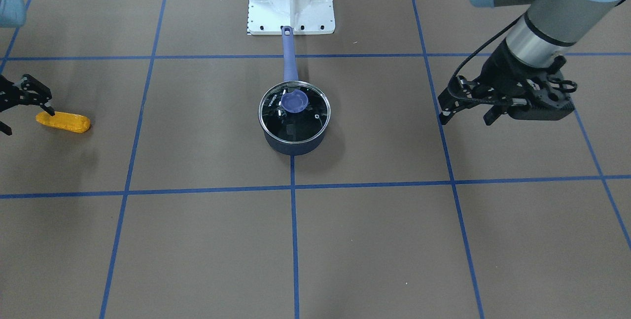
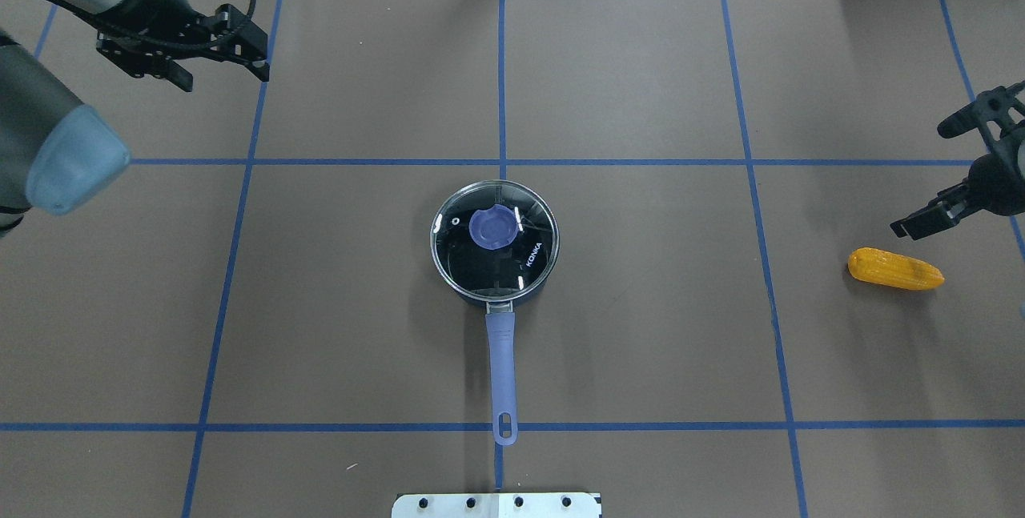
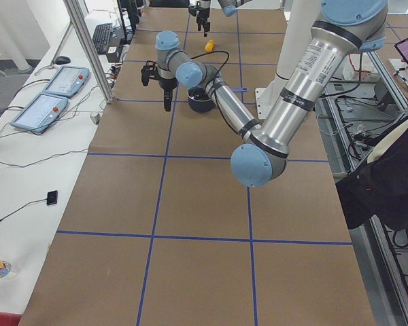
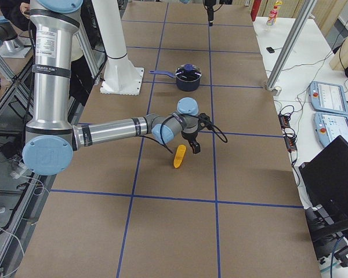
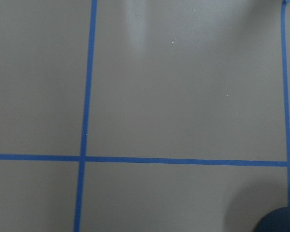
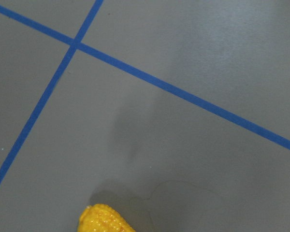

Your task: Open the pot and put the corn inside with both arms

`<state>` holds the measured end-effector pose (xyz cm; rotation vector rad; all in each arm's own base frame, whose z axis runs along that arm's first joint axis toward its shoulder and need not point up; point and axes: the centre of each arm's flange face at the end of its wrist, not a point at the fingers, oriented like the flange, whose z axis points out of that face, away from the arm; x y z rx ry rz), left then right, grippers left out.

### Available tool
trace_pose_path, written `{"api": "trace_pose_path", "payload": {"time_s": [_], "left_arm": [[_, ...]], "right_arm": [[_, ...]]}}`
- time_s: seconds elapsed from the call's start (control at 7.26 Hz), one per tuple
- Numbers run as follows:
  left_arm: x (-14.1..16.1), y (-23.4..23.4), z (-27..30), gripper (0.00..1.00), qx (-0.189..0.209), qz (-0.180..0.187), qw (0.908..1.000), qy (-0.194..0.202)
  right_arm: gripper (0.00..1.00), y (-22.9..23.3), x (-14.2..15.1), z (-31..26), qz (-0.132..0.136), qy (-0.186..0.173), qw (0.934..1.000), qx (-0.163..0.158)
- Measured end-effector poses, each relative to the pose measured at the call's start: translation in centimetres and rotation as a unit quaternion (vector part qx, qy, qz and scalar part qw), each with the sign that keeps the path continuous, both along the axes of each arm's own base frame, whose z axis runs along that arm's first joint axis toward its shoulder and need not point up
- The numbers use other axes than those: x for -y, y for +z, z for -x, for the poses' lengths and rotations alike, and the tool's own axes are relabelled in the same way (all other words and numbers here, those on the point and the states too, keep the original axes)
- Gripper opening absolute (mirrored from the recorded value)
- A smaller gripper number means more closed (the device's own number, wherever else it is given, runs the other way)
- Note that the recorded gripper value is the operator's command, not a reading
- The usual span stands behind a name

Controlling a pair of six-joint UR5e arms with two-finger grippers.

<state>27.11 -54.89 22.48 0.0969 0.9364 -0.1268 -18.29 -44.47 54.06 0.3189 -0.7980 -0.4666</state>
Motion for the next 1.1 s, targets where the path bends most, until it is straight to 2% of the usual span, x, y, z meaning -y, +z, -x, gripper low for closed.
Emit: {"api": "trace_pose_path", "payload": {"time_s": [0.41,0.69,1.1], "left_arm": [[-2.3,-4.7,-5.9,0.98,-0.004,0.032,0.9993,-0.021],[-3.8,-8.0,-9.7,0.98,0.002,0.042,0.9987,-0.028],[-4.4,-12.1,-15.0,0.98,0.008,0.056,0.9976,-0.040]], "right_arm": [[0.99,0.4,-1.3,2.8,-0.004,-0.025,0.9996,-0.014],[0.99,1.2,-1.8,3.9,-0.013,-0.027,0.9989,-0.035],[1.00,2.8,-2.2,4.8,-0.011,-0.031,0.9979,-0.056]]}}
